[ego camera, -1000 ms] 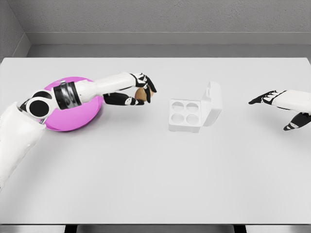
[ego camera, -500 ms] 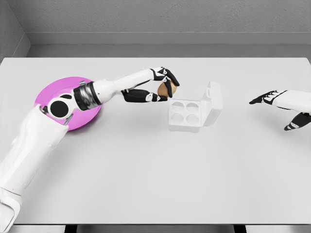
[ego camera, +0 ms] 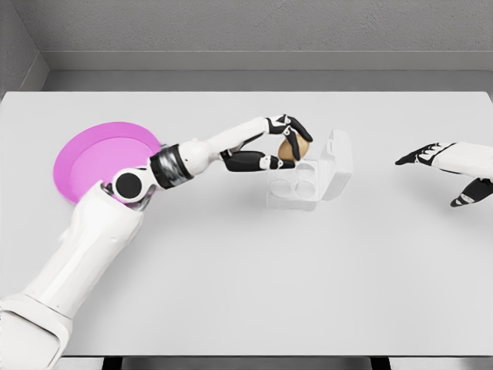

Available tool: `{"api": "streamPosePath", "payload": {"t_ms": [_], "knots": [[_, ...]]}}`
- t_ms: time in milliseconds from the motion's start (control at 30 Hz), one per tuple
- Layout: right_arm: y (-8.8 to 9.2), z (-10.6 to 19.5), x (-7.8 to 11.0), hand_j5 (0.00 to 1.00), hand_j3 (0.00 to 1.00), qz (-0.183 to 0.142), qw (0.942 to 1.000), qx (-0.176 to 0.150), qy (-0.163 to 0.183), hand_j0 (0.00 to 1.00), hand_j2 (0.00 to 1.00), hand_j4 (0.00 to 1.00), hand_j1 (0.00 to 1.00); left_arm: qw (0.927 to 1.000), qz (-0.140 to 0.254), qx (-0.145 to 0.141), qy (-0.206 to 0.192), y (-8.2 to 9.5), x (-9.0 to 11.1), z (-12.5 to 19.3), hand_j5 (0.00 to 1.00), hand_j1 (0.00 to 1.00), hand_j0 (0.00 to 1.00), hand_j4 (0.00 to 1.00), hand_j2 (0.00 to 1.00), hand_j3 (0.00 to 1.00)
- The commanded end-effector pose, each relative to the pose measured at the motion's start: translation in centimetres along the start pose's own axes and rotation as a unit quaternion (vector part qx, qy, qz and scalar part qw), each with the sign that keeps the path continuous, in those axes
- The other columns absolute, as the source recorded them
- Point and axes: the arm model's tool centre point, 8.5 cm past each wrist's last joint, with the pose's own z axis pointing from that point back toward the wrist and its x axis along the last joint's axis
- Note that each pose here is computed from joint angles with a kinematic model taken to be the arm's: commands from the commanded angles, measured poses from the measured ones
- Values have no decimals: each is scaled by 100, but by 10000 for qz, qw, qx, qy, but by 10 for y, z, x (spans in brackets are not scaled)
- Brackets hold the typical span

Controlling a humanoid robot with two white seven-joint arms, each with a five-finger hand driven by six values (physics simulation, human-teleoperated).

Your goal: Pack egg into the box and close the box lid

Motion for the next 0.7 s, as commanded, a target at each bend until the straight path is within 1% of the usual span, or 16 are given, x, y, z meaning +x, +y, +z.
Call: {"api": "streamPosePath", "payload": {"t_ms": [0, 33, 100, 133, 300, 367, 400, 433, 500, 567, 600, 667], "knots": [[-1, 1, 0, 100, 100, -21, 10000, -18, 1, 100, 100, 100, 100, 9994, 274, 181, -131, -1, -1, -4, 36, 36, 36, 36, 36, 36], [-1, 1, 0, 100, 100, -21, 10000, -18, 1, 100, 100, 100, 100, 9989, 370, 230, -187, -4, -1, -7, 36, 36, 36, 36, 36, 36], [0, 1, -1, 100, 100, -26, 10000, -17, 7, 100, 100, 100, 100, 9978, 559, 338, -124, -8, -9, -3, 36, 36, 36, 36, 36, 36], [-1, 1, 0, 100, 100, -21, 10000, -18, 1, 100, 100, 100, 100, 9970, 633, 409, -167, -7, -9, -2, 36, 36, 36, 36, 36, 36], [-1, 3, -1, 100, 100, 5, 10000, -6, 16, 100, 100, 100, 100, 9956, 784, 495, -165, -13, -13, 3, 36, 36, 36, 36, 36, 36], [-1, 4, -1, 100, 100, 2, 10000, -2, 29, 100, 100, 100, 100, 9954, 832, 452, -158, -20, -15, 0, 36, 36, 36, 36, 36, 36], [-1, 4, -1, 100, 100, 2, 10000, -2, 29, 100, 100, 100, 100, 9946, 914, 483, -95, -24, -20, 2, 36, 36, 36, 36, 36, 36], [-2, 4, -2, 100, 100, -1, 10000, -9, 38, 100, 100, 100, 100, 9939, 973, 499, -117, -28, -21, 0, 36, 36, 36, 36, 36, 36], [-2, 4, -1, 100, 100, 4, 10000, -9, 31, 100, 100, 100, 100, 9931, 1027, 565, -91, -27, -24, 1, 36, 36, 36, 36, 36, 36], [-2, 4, -2, 100, 100, 5, 10000, -16, 34, 100, 100, 100, 100, 9907, 1201, 634, 56, -34, -36, 1, 36, 36, 36, 36, 36, 36], [-2, 4, -2, 100, 100, 5, 10000, -16, 34, 100, 100, 100, 100, 9894, 1271, 700, 26, -33, -36, 2, 36, 36, 36, 36, 36, 36], [-2, 4, -2, 100, 100, 5, 10000, -16, 34, 100, 100, 100, 100, 9886, 1314, 736, 13, -33, -37, 2, 36, 36, 36, 36, 36, 36]]}}
